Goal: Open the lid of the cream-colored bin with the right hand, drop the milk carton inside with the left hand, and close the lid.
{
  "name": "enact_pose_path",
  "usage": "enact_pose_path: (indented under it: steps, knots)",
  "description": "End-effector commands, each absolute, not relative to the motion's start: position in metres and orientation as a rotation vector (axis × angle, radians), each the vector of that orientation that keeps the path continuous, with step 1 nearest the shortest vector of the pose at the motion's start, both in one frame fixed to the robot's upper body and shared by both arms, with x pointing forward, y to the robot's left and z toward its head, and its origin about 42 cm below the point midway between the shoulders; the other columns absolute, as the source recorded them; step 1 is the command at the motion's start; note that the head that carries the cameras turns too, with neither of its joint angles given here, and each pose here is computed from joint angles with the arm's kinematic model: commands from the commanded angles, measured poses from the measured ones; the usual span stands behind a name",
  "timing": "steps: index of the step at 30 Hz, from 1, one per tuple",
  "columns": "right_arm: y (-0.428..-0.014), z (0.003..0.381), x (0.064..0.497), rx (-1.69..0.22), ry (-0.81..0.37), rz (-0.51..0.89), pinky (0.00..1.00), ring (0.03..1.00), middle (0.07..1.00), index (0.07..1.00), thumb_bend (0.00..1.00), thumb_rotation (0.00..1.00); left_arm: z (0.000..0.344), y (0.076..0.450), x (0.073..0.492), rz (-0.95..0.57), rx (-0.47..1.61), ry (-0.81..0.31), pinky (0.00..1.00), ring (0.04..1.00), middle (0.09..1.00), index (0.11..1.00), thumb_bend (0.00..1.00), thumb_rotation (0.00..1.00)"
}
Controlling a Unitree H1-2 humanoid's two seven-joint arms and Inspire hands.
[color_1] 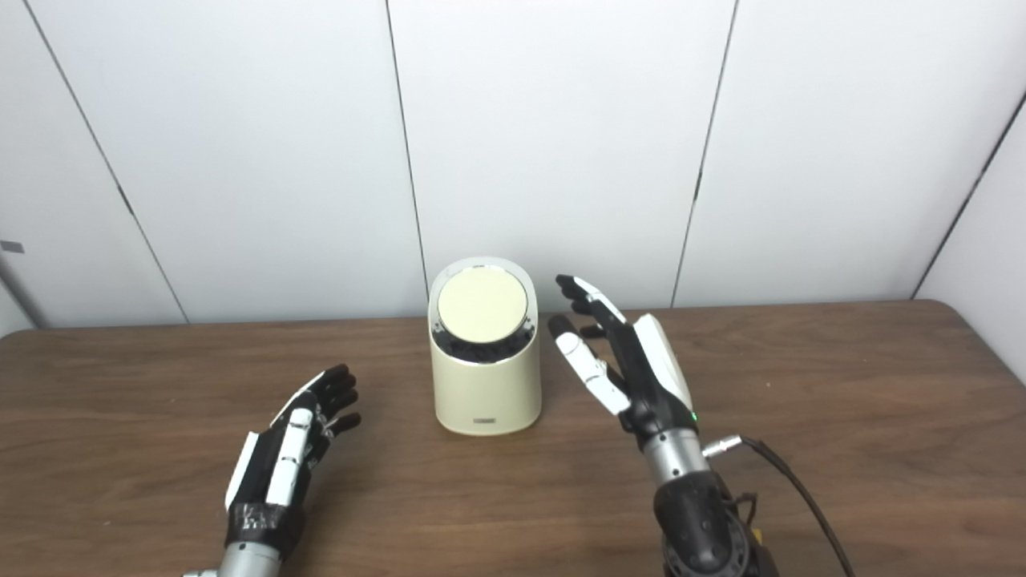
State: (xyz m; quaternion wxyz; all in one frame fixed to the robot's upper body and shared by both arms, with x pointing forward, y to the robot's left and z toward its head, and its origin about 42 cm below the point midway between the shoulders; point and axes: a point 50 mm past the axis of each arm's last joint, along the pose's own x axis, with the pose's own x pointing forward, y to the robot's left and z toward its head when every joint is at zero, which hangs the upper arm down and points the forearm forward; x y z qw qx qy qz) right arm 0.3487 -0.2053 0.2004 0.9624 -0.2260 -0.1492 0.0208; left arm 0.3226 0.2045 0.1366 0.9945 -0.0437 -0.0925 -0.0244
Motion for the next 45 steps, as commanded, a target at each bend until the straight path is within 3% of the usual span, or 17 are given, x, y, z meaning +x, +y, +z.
enact_pose_path:
  steps: [1, 6, 10, 21, 25, 43, 45]
  knots:
    - [-0.206, 0.213, 0.347, -0.4, -0.39, 0.028, 0.72, 0.841, 0.865, 0.868, 0.27, 1.0, 0.149, 0.204, 0.329, -0.037, -0.092, -0.239, 0.81, 0.861, 0.861, 0.891, 0.21, 0.75]
    - [-0.208, 0.19, 0.329, -0.308, -0.325, -0.003, 0.77, 0.876, 0.887, 0.886, 0.16, 0.94, 0.148, 0.208, 0.327, -0.018, -0.091, -0.233, 0.8, 0.848, 0.852, 0.874, 0.19, 0.68]
    - [-0.207, 0.174, 0.316, -0.222, -0.301, -0.027, 0.77, 0.853, 0.866, 0.858, 0.12, 0.81, 0.149, 0.212, 0.324, -0.012, -0.102, -0.229, 0.79, 0.845, 0.847, 0.867, 0.19, 0.66]
    - [-0.206, 0.144, 0.302, -0.12, -0.259, -0.033, 0.8, 0.865, 0.87, 0.856, 0.15, 0.97, 0.15, 0.22, 0.315, 0.015, -0.139, -0.224, 0.8, 0.86, 0.858, 0.854, 0.24, 0.64]
    - [-0.204, 0.141, 0.302, -0.081, -0.218, -0.002, 0.8, 0.869, 0.878, 0.865, 0.11, 0.89, 0.151, 0.223, 0.315, 0.027, -0.131, -0.226, 0.78, 0.85, 0.854, 0.842, 0.25, 0.66]
    - [-0.198, 0.139, 0.302, 0.011, -0.186, -0.011, 0.86, 0.891, 0.894, 0.88, 0.11, 0.81, 0.155, 0.235, 0.313, 0.027, -0.124, -0.238, 0.8, 0.863, 0.865, 0.855, 0.24, 0.69]
    - [-0.198, 0.14, 0.301, 0.003, -0.188, -0.008, 0.87, 0.898, 0.904, 0.892, 0.1, 0.84, 0.156, 0.235, 0.311, 0.0, -0.117, -0.229, 0.81, 0.878, 0.882, 0.873, 0.25, 0.73]
